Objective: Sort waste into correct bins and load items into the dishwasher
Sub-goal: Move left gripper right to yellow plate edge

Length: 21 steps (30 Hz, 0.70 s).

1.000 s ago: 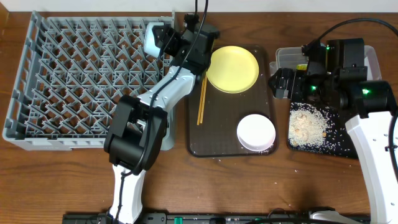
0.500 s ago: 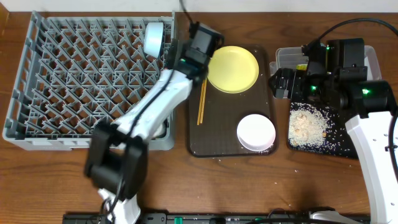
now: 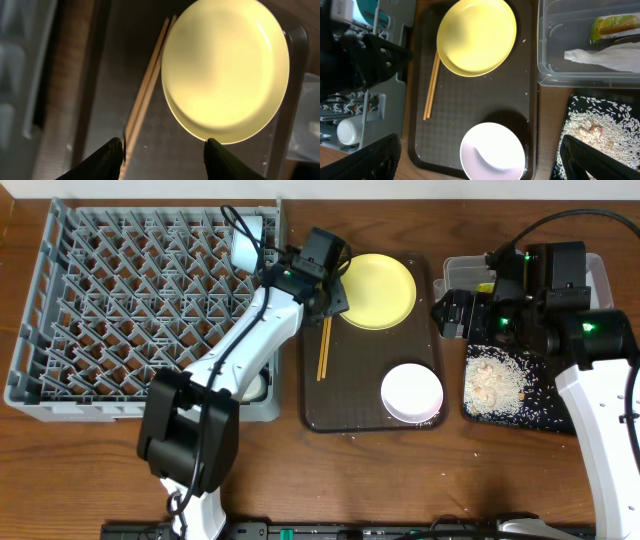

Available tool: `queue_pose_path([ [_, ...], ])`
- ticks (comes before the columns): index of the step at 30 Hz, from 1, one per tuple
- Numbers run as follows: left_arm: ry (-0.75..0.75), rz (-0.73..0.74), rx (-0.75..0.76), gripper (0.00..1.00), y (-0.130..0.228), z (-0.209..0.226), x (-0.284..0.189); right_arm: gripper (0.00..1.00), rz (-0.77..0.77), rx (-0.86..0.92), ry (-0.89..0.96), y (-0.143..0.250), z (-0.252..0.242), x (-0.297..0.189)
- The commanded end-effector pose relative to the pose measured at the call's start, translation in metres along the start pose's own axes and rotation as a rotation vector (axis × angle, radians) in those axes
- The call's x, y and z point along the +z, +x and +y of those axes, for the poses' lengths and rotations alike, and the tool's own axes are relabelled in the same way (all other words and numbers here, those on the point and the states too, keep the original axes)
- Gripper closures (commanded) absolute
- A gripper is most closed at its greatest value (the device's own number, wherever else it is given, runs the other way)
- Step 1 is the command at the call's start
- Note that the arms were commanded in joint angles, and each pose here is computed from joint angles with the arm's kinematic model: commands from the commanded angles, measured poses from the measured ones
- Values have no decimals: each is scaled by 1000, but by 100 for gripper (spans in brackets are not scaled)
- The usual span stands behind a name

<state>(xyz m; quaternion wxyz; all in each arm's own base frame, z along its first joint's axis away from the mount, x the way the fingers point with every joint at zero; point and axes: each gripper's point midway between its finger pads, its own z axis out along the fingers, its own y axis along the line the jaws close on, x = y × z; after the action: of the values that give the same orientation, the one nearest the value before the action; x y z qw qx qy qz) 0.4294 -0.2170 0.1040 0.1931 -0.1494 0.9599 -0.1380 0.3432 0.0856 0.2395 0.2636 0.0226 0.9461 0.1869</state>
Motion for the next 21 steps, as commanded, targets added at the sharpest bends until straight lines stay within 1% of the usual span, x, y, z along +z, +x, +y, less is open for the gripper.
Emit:
queue_pose_path([
  [1, 3, 41, -162, 47, 16, -8, 9, 1, -5, -9, 5, -2, -2, -1],
  [3, 6, 49, -170, 47, 23, -13, 15, 1, -5, -9, 5, -2, -2, -1],
  [9, 22, 42, -116, 47, 41, -34, 39, 1, -5, -9, 5, -2, -2, -1],
  [12, 18, 33, -99, 52, 46, -39, 48, 1, -5, -9, 5, -2, -2, -1],
  [13, 4, 26, -96, 56, 47, -37, 51, 1, -5, -9, 5, -2, -2, -1],
  [21, -69, -48, -95, 57, 37, -24, 55, 1, -5, -9, 5, -2, -2, -1],
])
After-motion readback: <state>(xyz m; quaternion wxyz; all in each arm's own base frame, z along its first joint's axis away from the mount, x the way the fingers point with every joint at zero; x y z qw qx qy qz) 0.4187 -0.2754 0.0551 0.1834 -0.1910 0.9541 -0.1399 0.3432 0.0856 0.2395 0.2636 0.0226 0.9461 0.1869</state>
